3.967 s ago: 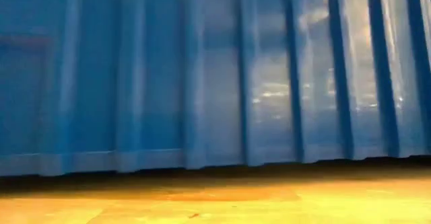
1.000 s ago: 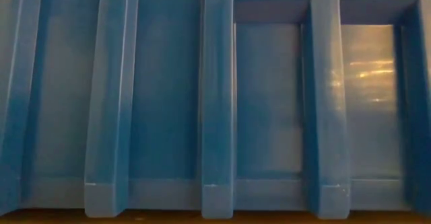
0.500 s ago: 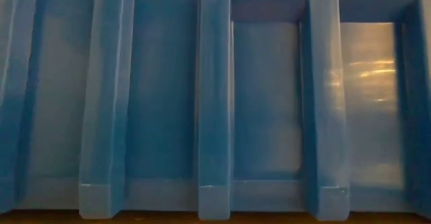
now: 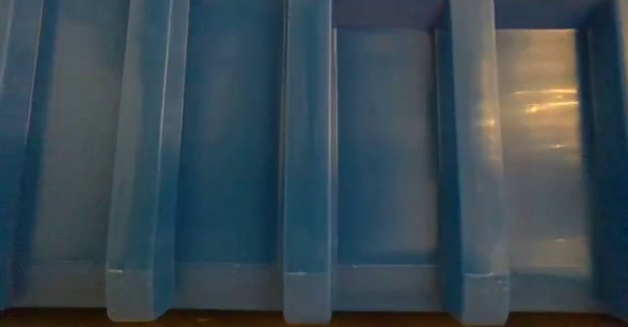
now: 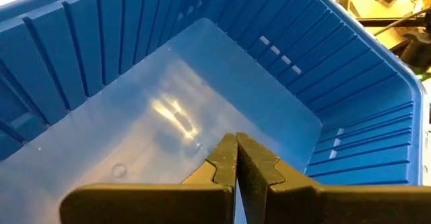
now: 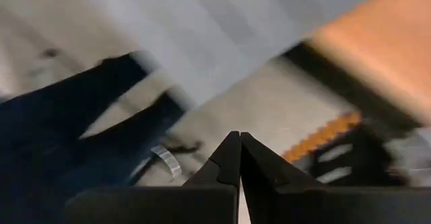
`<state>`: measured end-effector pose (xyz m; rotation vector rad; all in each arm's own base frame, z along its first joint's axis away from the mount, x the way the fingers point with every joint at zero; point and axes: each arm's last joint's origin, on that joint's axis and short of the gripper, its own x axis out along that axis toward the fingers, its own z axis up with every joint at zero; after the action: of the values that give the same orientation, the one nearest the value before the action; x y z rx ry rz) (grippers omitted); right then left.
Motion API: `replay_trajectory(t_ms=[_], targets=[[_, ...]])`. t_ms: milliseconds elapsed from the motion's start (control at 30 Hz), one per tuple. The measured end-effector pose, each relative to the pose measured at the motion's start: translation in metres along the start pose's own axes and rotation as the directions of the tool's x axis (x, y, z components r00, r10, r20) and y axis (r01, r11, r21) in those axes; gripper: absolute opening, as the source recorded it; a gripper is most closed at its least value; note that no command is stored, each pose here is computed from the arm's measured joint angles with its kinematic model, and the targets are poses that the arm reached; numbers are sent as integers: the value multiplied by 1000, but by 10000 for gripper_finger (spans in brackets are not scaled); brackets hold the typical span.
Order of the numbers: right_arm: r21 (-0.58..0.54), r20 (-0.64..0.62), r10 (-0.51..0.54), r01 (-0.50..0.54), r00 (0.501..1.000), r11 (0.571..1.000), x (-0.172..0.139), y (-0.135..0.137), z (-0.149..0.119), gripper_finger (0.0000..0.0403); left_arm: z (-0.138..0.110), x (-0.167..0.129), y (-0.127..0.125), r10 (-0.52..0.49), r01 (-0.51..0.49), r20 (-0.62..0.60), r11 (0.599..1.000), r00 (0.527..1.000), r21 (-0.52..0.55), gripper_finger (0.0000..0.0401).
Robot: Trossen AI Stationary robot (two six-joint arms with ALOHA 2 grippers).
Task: Sort blocks
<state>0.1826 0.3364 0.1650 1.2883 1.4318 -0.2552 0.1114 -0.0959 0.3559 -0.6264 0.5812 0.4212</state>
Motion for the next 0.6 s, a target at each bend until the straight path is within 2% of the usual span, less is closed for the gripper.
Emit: replay_trajectory(t_ms=[133, 233, 333, 433, 600], targets=[[-53, 2, 175, -174, 985, 983, 0, 10, -11, 0, 0, 0, 0, -1, 1, 0, 1000, 1000, -1, 0], [-78, 27, 184, -181, 983, 980, 2, 6, -17, 2, 0, 0, 0, -2, 2, -7, 1000, 1000, -10, 0], [-103, 52, 186, -180, 981, 978, 2, -2, -26, 21, 0, 0, 0, -2, 2, -8, 999, 1000, -36, 0], [-114, 79, 191, -182, 978, 977, 5, -10, -33, 65, 0, 0, 0, -2, 2, -8, 998, 1000, -69, 0], [-39, 109, 170, -166, 980, 985, 22, -19, -33, 170, -1, 0, -1, -11, 7, -33, 992, 999, -128, 0]])
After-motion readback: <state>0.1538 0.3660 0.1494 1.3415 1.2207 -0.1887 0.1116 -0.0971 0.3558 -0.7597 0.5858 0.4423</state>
